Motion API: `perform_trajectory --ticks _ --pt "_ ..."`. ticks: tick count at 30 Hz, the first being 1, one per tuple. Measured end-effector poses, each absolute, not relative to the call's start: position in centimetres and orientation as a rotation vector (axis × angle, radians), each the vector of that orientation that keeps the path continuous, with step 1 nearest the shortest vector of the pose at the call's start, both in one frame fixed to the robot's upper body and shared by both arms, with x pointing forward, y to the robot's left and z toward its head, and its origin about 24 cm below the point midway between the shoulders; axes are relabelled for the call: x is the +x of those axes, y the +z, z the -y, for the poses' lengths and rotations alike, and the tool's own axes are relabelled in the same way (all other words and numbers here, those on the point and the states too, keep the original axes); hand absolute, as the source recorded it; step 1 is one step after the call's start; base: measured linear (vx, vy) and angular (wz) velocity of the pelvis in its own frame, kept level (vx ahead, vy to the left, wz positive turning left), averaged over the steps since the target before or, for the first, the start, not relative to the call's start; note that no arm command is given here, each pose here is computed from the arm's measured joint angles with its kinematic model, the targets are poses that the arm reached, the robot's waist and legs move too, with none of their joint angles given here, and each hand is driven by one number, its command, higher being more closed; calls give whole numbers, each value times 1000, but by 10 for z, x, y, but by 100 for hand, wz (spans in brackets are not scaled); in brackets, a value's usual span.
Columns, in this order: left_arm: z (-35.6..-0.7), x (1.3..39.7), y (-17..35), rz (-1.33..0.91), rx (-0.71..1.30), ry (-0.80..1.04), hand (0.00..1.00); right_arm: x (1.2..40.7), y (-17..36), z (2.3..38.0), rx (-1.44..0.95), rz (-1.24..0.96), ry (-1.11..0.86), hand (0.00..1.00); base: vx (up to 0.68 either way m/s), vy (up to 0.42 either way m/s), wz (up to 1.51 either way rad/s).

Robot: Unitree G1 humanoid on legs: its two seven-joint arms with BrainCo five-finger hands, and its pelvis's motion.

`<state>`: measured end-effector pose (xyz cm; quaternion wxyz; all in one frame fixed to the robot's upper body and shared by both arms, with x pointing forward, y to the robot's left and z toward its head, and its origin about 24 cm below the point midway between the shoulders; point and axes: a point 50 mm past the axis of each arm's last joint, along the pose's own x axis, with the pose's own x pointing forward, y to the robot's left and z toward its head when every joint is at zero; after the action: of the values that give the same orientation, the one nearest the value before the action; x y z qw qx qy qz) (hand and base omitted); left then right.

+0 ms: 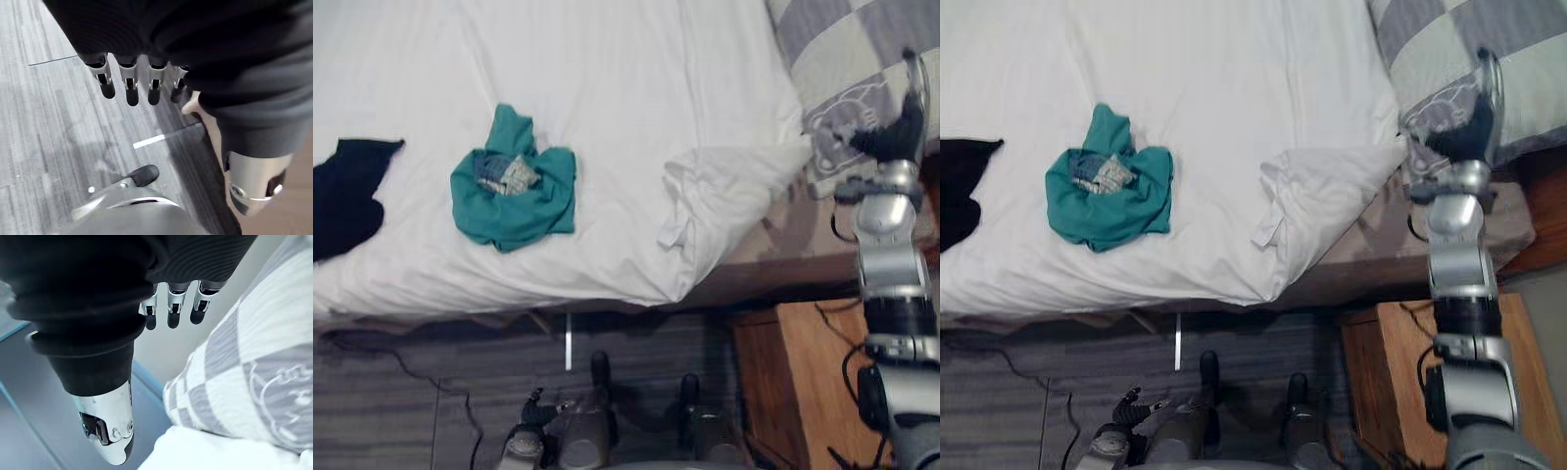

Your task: Tidy the bed and pick cloth on bed and put in laundry

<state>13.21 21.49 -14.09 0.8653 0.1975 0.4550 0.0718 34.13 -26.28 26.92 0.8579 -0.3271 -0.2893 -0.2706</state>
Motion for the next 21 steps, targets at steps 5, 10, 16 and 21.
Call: perform_trajectory --ticks 5,10,16,21 --pt "-214 145 -135 -899 389 181 0 357 298 261 -764 610 -563 0 -62 -1 19" --pt "-208 156 -130 -856 399 171 0 373 273 265 -814 464 -523 100 -28 -6 15" --pt "-206 165 -128 -836 400 169 0 378 258 258 -821 424 -470 100 0 -2 -1" --pt "-201 173 -124 -807 393 153 0 376 239 262 -824 383 -453 100 5 -8 -2"
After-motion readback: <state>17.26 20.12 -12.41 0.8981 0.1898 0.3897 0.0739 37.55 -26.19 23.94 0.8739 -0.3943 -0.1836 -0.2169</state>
